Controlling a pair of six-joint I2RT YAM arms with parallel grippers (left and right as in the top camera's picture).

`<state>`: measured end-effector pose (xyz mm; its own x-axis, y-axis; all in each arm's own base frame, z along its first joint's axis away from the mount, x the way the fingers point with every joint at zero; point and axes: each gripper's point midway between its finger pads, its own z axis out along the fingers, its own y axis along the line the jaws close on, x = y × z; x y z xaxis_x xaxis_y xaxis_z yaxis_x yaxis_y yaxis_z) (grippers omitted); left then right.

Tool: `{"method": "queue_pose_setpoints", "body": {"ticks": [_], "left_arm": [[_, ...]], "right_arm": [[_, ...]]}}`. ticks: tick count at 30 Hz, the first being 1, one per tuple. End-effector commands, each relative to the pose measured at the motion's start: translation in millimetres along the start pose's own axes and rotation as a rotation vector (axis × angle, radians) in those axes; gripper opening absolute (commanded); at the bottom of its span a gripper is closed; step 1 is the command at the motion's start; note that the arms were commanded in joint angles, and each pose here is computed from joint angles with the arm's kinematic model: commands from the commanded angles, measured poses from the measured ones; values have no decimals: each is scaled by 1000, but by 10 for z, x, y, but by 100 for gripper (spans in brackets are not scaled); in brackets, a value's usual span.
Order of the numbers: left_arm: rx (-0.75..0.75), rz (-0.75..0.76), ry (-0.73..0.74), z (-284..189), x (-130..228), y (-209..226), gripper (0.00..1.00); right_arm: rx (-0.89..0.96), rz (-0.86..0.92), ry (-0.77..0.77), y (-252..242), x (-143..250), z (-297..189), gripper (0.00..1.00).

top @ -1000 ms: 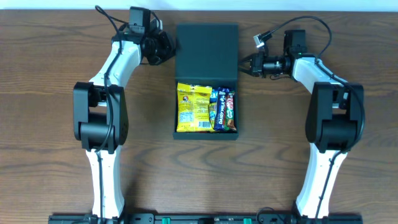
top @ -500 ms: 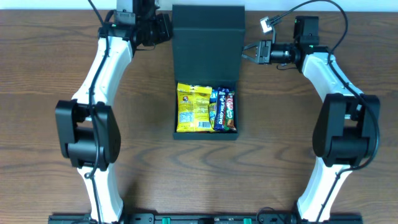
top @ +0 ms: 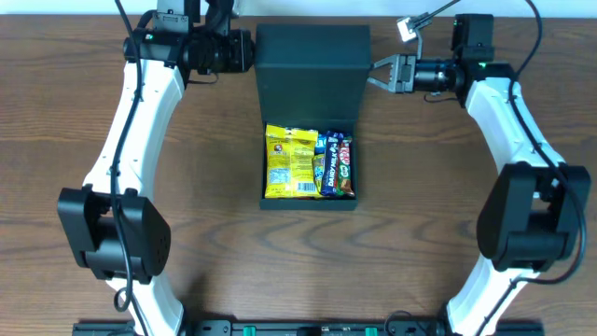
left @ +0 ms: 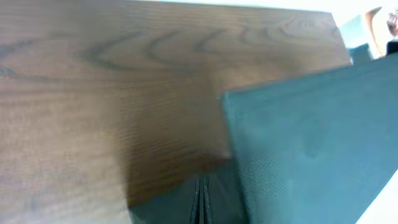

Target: Pack container

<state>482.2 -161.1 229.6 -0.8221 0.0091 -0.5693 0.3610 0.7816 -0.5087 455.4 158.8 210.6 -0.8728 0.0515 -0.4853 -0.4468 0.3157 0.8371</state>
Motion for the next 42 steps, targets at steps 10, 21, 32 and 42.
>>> {"method": "queue_pose_setpoints", "body": {"ticks": [10,21,32,42], "left_arm": [[23,122,120,-127,301,-104,6],[28,131,187,-147,476,-113,6],[24,131,187,-147,475,-106,5],[-229,-10,123,-166,316,302,5]], "right_arm": [[140,83,80,-101,298,-42,1],[197,106,127,-177,453,-58,2],[249,97,129,-266,453,-81,1],[569,-8,101,-617,183,-339,1]]}}
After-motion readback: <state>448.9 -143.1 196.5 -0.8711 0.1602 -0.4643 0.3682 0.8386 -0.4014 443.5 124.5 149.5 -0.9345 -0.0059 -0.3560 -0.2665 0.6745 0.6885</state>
